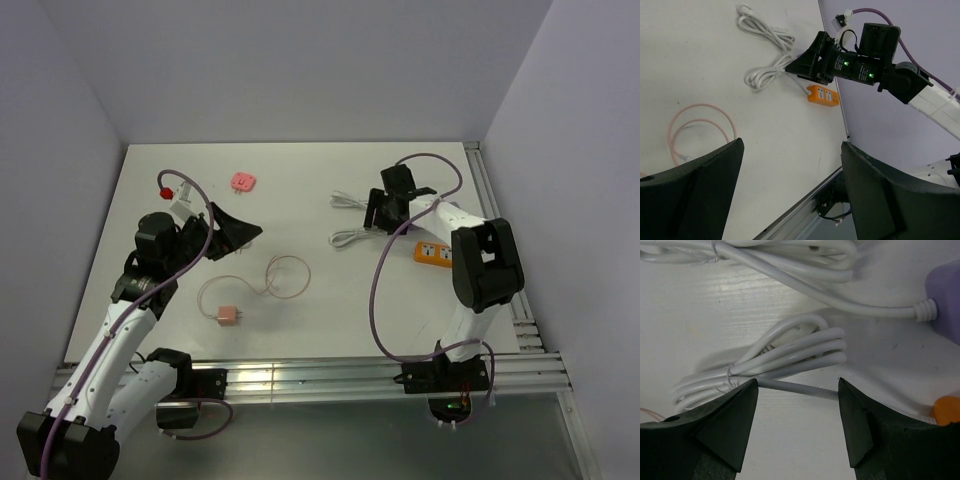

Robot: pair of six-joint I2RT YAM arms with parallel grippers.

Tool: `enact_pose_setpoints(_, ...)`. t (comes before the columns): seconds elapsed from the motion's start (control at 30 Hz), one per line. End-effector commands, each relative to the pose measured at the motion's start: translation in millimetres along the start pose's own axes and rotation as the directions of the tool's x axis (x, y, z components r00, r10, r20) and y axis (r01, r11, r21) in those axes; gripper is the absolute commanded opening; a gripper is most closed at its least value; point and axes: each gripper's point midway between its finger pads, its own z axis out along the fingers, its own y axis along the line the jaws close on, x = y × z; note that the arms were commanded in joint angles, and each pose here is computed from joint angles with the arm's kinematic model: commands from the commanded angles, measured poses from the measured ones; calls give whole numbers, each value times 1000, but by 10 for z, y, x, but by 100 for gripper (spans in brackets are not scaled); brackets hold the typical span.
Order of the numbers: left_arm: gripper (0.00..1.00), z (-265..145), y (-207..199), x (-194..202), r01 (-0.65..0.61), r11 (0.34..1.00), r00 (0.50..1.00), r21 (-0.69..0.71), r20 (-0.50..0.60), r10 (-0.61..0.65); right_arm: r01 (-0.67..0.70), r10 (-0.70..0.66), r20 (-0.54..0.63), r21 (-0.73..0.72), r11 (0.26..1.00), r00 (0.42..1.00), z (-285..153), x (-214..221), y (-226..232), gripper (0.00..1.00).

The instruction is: Insert the plug

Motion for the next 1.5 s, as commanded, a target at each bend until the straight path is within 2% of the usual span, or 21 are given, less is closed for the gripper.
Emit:
enact_pose_setpoints(0.0, 84, -40, -118, -50, -40, 998, 999, 44, 26, 39, 41, -40, 18, -67, 997, 999, 14, -51, 266, 72)
enact_pose_setpoints(0.3, 84, -88, -134, -57, -44, 998, 999, 34, 31, 43, 63, -65, -13, -96, 993, 998, 170, 100, 461, 66)
enact_pose_setpoints(0.57, 84, -104, -138, -74, -47, 999, 998, 28, 41, 46, 101, -112, -39, -219, 970, 993, 78, 321, 994, 65)
enact_pose_setpoints(0.77, 84, -116, -23, -129, -45, 998, 996, -46, 69, 48, 105, -121, -37, -287, 952, 992, -46, 424, 1301, 65)
enact_pose_setpoints(0.87, 84, -113, 60, -176, -38, 994, 995, -100, 86, 47, 124, -125, 15, -290, 949, 992, -167, 294, 1414, 68)
enact_pose_setpoints(0.97, 84, -96, 117, -210, -37, 990, 995, -137, 90, 50, 149, -132, 78, -282, 948, 988, -332, 73, 1465, 75)
enact_pose_setpoints(1.1, 84, -58, 266, -246, -16, 977, 995, -214, 96, 37, 186, -150, 153, -259, 948, 977, -612, -173, 1480, 88)
enact_pose_setpoints(1.2, 83, 19, 394, -294, 1, 961, 995, -277, 93, 26, 193, -144, 200, -252, 948, 969, -868, -312, 1476, 95)
enact_pose_setpoints(1.33, 80, 112, 576, -379, 20, 930, 994, -367, 104, 20, 181, -114, 260, -253, 950, 959, -1234, -345, 1357, 96)
enact_pose_setpoints(1.47, 85, 159, 931, -524, 65, 801, 988, -595, 152, 33, 167, -96, 275, -248, 954, 957, -1428, -140, 1116, 96)
